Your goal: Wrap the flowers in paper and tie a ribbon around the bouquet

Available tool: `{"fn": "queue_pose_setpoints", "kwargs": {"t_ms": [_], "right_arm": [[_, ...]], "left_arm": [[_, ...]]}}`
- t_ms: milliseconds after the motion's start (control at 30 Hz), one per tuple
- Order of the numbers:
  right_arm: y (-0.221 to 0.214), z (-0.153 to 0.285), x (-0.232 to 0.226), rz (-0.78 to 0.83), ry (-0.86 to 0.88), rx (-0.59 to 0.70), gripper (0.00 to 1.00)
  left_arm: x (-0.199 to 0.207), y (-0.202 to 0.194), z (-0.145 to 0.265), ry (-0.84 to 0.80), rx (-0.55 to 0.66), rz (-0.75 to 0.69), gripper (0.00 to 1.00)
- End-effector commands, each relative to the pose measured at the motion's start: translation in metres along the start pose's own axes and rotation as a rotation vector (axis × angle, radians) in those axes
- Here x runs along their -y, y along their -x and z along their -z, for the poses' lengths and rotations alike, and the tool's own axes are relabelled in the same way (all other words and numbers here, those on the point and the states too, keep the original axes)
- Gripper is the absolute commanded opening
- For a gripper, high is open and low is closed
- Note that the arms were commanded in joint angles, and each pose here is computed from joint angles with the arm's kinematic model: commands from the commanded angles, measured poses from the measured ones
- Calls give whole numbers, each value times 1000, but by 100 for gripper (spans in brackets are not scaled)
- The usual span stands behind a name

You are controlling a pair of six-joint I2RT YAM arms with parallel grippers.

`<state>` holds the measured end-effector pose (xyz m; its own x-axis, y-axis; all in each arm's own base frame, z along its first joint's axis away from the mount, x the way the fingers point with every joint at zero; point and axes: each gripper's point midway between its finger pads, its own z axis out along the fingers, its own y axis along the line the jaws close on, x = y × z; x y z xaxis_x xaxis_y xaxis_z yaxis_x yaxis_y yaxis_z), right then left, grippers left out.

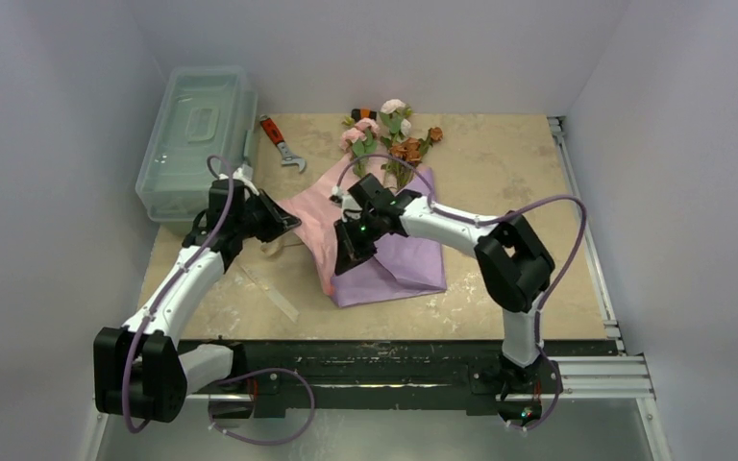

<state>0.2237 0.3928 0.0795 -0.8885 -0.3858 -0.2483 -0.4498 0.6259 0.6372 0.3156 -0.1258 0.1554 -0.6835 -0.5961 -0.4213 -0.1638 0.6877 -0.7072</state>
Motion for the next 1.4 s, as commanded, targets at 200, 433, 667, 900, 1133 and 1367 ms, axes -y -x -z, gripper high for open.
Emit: {"fn": "queue_pose_setpoints", "kwargs": {"t_ms": [200,433,667,900,1133,1367], "right_arm": [[69,58,36,-81,-58,187,4],[117,16,39,-217,56,289,8],[150,-20,51,-282,110,328,8],[146,-39,63,-321,116,296,8],[162,10,33,-238,142,325,8],[138,92,49,-197,34,397,9]], "left_arm": [[20,9,1,-46,19,-66,0],[19,5,0,-42,-4,-68,0],[31,8,1,-57,-20,-71,0],[56,12,2,-106,-32,-86,0],[73,10,-9,-139,-56,-115,0],[92,3,-33,-156,-91,-136,0]]}}
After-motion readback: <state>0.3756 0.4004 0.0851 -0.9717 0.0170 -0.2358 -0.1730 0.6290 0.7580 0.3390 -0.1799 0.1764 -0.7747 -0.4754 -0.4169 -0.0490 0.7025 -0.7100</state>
